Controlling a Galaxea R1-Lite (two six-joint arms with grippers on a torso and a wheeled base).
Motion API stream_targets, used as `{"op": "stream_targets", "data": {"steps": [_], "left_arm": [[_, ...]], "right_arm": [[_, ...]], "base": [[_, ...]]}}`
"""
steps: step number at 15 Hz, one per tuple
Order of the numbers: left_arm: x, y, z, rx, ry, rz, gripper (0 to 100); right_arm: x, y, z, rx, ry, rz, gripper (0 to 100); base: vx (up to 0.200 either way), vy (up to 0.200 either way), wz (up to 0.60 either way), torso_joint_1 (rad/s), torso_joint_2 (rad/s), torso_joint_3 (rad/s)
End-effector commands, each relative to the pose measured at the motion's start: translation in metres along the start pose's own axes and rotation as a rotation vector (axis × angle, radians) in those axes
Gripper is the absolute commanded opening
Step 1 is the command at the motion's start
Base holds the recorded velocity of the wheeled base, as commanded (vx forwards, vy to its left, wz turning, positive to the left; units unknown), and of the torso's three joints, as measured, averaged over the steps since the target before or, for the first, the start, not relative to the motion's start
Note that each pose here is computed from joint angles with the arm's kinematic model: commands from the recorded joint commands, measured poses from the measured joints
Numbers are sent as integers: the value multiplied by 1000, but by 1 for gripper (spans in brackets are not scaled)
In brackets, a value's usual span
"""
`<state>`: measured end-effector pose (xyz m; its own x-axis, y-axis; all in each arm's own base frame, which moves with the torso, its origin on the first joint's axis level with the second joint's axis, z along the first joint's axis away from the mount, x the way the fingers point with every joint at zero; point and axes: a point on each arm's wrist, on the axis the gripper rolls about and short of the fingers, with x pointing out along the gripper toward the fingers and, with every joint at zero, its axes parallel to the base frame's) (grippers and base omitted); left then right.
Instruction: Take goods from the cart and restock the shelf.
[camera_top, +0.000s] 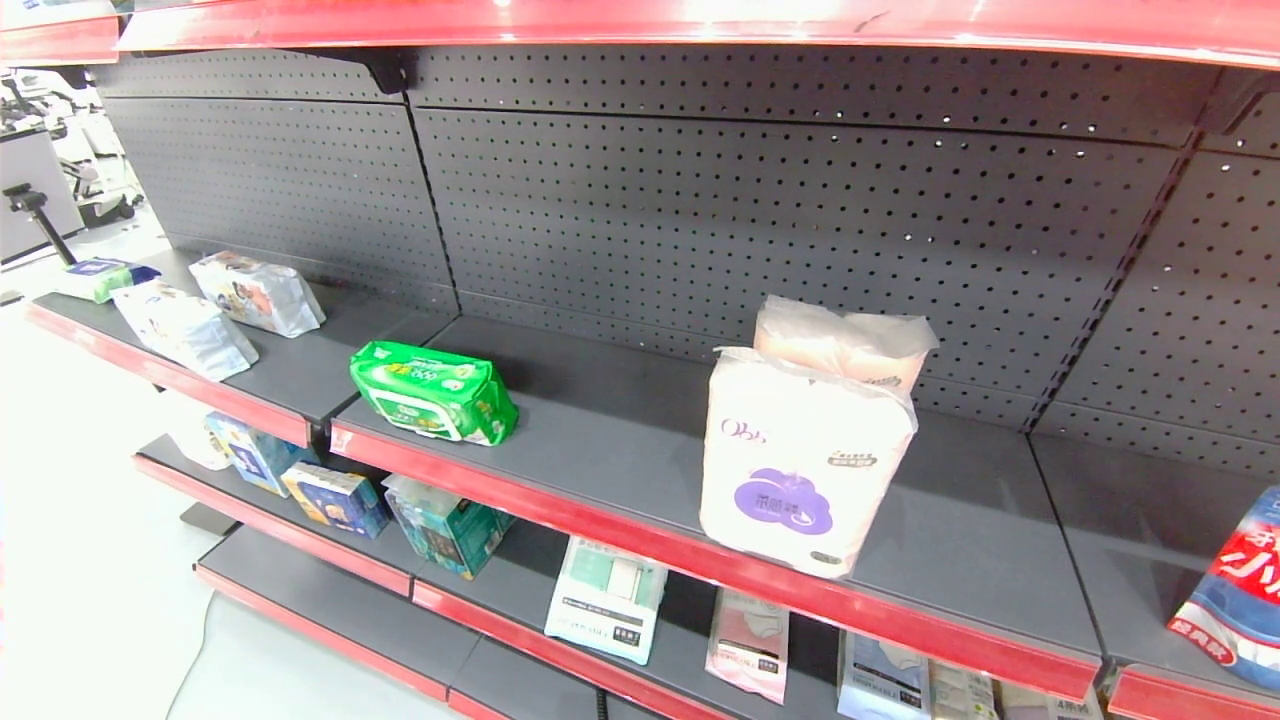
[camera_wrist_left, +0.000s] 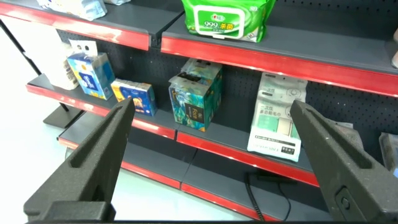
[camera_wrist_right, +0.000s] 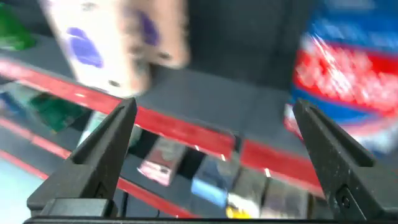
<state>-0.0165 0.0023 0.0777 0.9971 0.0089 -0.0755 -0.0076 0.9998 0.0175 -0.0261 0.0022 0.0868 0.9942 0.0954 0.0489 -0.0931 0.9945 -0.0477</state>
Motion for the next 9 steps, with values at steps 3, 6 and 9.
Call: {"op": "stream_targets", "data": {"steps": [3, 6, 9], "left_arm": [[0, 0, 0, -1, -1, 0, 100], [0, 0, 0, -1, -1, 0, 100], [0, 0, 0, 0, 1, 0, 100]], "right_arm": [[3, -1, -5, -47, -12, -33, 100], [3, -1, -5, 76, -10, -37, 100], [2, -4, -7, 90, 3, -186, 100]], "base": [[0, 0, 0, 0, 0, 0], [0, 0, 0, 0, 0, 0], [0, 0, 0, 0, 0, 0]]}}
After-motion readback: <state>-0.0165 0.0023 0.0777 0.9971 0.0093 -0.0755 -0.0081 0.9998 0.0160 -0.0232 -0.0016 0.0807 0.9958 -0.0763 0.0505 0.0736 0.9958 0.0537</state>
